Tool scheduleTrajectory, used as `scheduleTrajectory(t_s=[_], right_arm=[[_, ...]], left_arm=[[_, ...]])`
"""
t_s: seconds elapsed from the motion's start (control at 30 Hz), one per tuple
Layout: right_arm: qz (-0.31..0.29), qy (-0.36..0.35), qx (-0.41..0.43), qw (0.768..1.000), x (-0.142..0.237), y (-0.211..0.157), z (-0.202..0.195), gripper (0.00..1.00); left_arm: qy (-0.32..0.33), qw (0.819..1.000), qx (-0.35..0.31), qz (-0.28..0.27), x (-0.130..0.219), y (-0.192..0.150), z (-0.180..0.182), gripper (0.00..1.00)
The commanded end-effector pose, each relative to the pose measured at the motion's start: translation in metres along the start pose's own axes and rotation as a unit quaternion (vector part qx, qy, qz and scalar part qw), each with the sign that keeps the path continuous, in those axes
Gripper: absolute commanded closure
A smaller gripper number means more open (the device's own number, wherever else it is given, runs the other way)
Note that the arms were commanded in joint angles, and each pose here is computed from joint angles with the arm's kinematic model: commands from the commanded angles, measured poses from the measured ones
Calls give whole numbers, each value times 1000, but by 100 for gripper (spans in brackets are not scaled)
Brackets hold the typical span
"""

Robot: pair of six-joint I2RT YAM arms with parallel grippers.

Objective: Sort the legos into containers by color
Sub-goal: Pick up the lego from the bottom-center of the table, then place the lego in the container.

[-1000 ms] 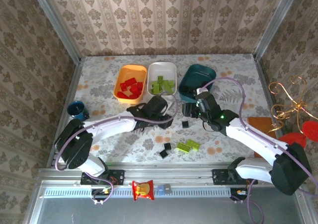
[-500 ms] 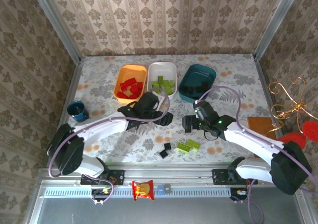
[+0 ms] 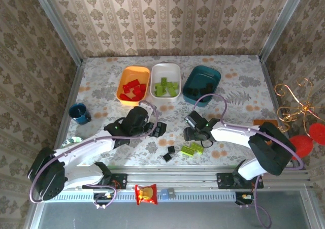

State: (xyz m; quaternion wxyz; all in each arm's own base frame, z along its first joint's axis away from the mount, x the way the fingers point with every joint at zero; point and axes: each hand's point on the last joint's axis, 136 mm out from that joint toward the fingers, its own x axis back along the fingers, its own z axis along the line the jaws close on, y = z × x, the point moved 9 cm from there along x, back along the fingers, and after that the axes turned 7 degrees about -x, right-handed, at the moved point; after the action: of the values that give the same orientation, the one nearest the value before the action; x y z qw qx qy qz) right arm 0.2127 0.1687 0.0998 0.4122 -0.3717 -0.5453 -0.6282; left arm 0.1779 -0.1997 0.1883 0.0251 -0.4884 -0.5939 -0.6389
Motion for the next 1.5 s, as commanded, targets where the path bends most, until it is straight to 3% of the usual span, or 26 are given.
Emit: scheduleTrajectory(t_s=[0.0,0.13,0.27,0.5,0.67,0.77,0.83,0.9,1.07,1.47], right_arm=[[-17,7,-2,1000,-8,10,12,41],[-30,14,3,999,0,18,17,57],[-65,34,7,997,23,42,21,65],[-144,54,-55,987,62,115,-4,68],[-155,30,-94,983,50,166,-19,67],[-147,14,-105,983,34,192,-20,62],[-142,7,-108,984,28,208,-19,40],[-142,3,-109,984,27,217,-18,29],[-151,36,-102,983,41,210,-9,23],[-125,48,-109,985,41,131,-23,23]], left_arm=[[24,999,25,-23,7,-3,10,0],[25,999,32,-29,12,-9,14,0],[20,999,40,-30,15,-13,17,0],[-6,999,42,-33,21,-15,15,0],[-22,999,36,-20,26,-17,13,0],[-27,999,34,-4,27,-20,11,0],[-32,999,34,5,28,-22,10,0],[-43,998,32,16,27,-24,7,0],[-68,996,3,55,20,-29,-9,2],[-158,971,-95,153,-27,-29,-67,13]])
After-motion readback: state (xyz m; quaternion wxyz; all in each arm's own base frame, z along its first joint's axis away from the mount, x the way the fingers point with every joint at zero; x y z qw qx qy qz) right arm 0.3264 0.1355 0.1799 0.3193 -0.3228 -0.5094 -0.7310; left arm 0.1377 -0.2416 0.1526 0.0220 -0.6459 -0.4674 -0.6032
